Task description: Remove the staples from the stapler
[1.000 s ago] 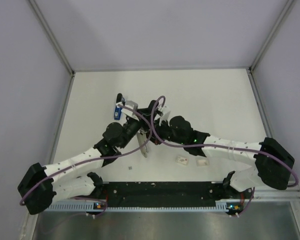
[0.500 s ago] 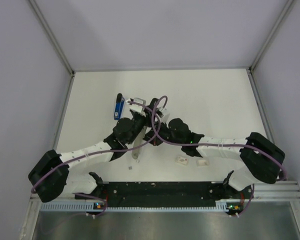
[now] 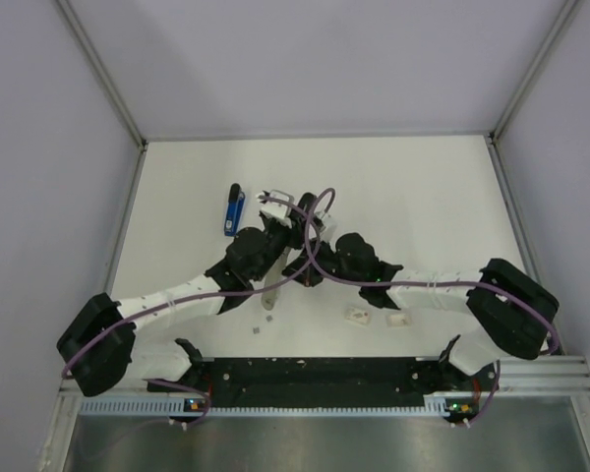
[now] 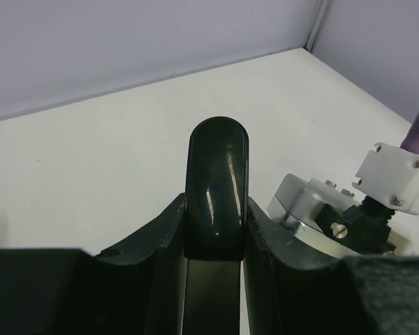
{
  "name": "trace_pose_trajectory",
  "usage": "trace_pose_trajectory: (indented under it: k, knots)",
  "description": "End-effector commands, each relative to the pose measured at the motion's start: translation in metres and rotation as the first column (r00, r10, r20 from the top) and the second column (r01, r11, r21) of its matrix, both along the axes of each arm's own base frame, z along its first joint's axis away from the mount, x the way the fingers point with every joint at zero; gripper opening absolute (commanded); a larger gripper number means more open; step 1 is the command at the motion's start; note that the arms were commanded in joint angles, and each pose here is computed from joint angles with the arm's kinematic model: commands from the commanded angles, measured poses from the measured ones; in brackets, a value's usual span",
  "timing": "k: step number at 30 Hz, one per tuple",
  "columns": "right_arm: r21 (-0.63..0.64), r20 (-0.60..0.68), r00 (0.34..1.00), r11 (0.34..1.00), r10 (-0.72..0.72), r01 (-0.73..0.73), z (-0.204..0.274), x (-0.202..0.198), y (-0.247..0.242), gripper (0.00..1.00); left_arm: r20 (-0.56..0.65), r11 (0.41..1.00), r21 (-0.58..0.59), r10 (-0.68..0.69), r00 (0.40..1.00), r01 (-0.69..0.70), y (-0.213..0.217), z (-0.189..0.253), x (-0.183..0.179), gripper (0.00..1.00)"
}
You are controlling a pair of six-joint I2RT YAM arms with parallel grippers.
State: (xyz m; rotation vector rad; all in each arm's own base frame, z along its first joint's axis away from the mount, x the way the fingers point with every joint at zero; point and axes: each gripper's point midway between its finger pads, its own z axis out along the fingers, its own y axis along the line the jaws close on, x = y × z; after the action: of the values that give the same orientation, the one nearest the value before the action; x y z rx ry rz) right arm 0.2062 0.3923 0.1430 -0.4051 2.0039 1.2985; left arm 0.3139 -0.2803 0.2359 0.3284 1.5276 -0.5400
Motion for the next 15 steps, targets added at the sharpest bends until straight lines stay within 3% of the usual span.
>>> trace_pose_trajectory:
  k: [1, 8, 15]
  knots:
    - [0.065, 0.102, 0.995, 0.998, -0.02, 0.013, 0.048, 0.008, -0.011, 0.0, 0.202, 0.989, -0.139, -0.022, 0.979, 0.051, 0.0, 0.102, -0.013, 0.0]
    - [-0.121, 0.198, 0.964, 0.972, -0.176, 0.202, 0.052, 0.025, -0.069, 0.0, 0.253, 0.989, -0.064, 0.143, 0.957, -0.131, 0.031, 0.121, 0.015, 0.0]
    - [-0.111, 0.207, 0.96, 0.97, -0.189, 0.215, 0.056, 0.0, -0.103, 0.0, 0.215, 0.97, -0.037, 0.242, 0.946, -0.24, 0.055, 0.112, 0.083, 0.0]
